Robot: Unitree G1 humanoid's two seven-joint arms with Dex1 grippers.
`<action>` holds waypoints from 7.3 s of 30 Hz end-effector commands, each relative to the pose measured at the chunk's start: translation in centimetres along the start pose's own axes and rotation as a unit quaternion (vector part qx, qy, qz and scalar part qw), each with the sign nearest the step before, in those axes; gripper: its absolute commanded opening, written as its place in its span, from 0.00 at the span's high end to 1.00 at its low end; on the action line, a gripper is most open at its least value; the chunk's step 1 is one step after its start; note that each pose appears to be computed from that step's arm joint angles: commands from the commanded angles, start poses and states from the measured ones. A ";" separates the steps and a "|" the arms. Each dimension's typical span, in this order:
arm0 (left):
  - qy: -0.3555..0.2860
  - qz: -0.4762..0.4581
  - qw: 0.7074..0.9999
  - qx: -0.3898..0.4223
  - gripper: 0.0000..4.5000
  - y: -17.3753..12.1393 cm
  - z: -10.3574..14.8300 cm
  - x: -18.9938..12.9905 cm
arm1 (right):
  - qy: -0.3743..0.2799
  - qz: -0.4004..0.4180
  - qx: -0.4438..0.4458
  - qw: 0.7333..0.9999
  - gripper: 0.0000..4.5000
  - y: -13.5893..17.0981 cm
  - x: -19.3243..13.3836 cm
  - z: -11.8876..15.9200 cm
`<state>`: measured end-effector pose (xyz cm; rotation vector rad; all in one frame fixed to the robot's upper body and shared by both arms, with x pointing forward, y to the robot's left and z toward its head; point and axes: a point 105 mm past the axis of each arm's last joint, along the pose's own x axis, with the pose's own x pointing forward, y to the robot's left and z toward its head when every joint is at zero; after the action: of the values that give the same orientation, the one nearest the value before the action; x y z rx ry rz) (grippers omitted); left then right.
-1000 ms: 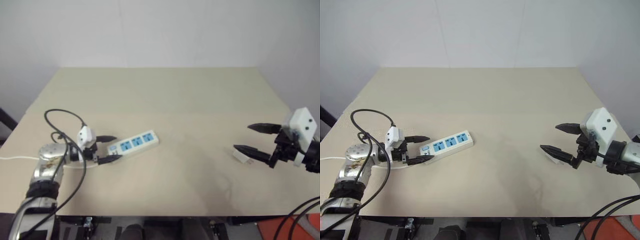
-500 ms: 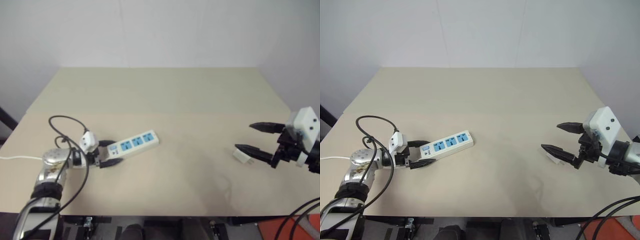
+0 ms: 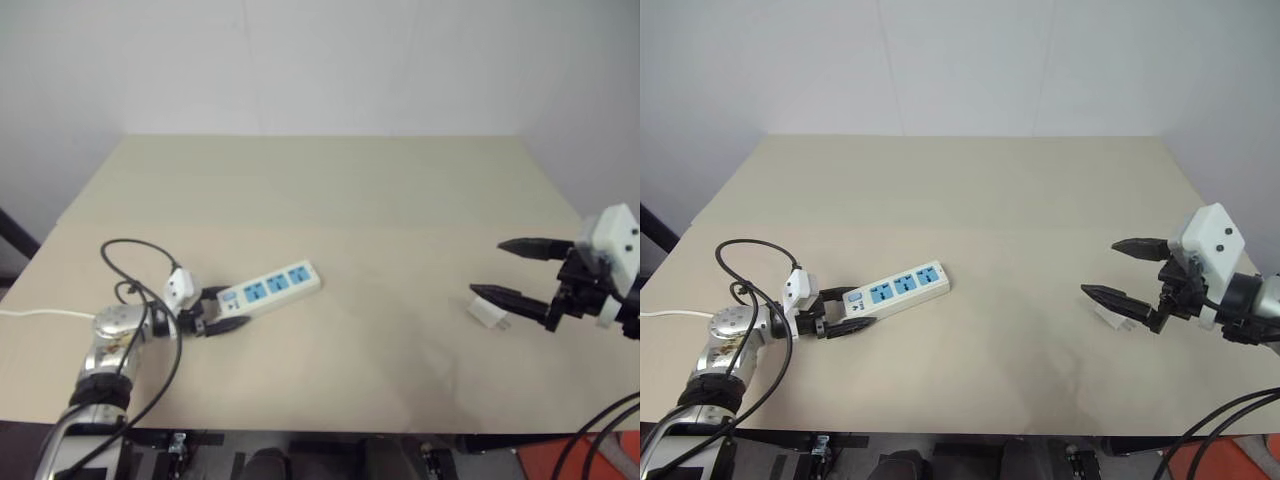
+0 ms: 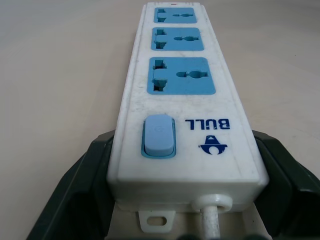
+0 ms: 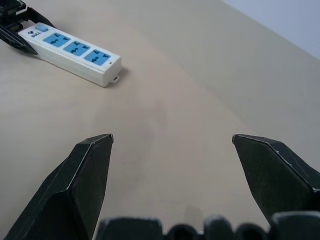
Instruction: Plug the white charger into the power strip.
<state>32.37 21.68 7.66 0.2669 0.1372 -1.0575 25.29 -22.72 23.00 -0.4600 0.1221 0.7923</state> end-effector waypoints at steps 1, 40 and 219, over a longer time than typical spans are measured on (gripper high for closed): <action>0.005 -0.010 1.000 -0.007 0.27 -0.7 -0.7 0.1 | -0.016 -0.002 -0.020 1.000 0.00 -0.1 -0.5 1.7; 0.000 -0.220 0.972 0.078 0.27 -4.7 2.5 12.2 | -0.012 -0.050 -0.004 0.999 0.00 0.1 -0.3 1.5; 0.054 -0.232 0.967 0.087 0.27 -4.9 1.7 9.3 | -0.086 0.296 0.022 0.951 0.74 9.0 21.8 -4.8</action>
<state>33.41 10.77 7.35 0.4176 0.1538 -1.4763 34.24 -4.28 12.00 -0.2756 -0.0056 1.4525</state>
